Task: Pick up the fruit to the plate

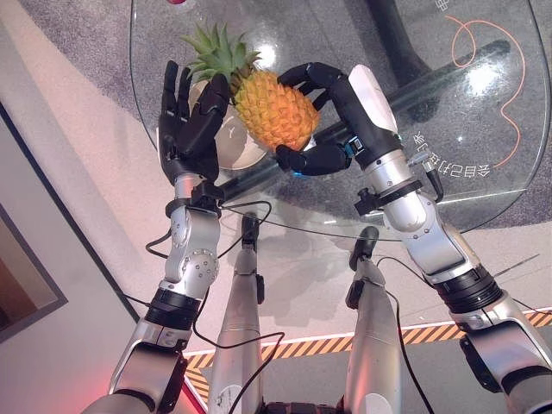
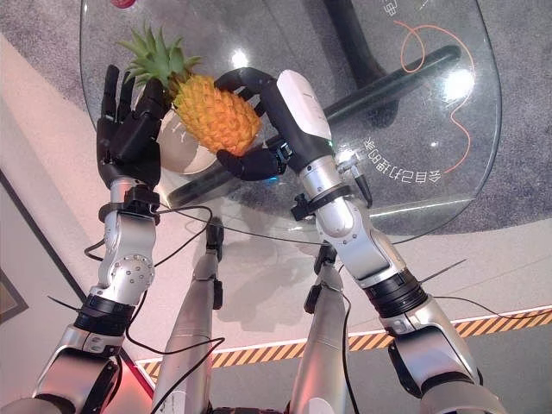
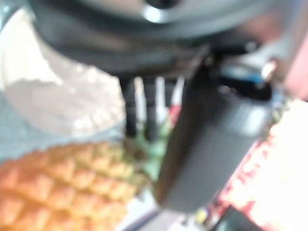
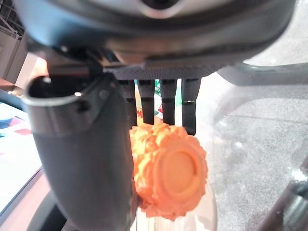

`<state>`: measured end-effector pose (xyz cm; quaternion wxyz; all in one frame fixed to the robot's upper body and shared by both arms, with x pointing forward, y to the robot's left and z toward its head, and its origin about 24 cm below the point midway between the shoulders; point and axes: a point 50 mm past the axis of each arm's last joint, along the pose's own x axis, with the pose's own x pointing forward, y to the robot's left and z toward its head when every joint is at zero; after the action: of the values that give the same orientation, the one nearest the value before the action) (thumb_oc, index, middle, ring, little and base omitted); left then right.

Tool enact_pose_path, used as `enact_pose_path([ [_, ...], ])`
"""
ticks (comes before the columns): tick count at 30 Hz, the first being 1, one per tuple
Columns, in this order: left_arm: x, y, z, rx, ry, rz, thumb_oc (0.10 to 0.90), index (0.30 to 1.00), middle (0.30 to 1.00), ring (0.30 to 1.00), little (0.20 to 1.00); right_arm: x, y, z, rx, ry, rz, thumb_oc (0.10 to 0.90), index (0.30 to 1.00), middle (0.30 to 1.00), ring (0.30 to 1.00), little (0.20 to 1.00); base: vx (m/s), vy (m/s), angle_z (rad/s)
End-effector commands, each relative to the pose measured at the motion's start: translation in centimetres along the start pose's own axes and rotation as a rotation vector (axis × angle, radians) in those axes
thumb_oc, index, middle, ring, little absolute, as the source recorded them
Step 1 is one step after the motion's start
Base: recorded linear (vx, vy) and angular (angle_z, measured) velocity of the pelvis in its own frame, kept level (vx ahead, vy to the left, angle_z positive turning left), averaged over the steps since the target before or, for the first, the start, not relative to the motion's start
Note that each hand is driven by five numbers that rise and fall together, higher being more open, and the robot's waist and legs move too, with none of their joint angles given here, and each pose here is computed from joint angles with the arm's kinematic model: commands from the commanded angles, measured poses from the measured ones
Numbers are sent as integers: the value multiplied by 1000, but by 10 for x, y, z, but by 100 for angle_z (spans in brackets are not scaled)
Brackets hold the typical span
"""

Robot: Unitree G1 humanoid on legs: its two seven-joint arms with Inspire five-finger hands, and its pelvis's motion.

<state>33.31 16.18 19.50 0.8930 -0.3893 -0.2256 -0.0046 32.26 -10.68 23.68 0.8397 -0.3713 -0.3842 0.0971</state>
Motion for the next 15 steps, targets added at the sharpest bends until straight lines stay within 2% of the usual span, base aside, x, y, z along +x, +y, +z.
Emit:
enact_pose_path([
  [1,2,-77,23,-87,-93,-410,800,900,900,900,900,10,-11,116,106,-601,-1,100,300,300,300,200,0,0,0],
  [15,1,-83,14,-170,-8,-485,800,900,900,900,900,8,-7,119,132,-612,38,100,300,300,300,200,0,0,0],
])
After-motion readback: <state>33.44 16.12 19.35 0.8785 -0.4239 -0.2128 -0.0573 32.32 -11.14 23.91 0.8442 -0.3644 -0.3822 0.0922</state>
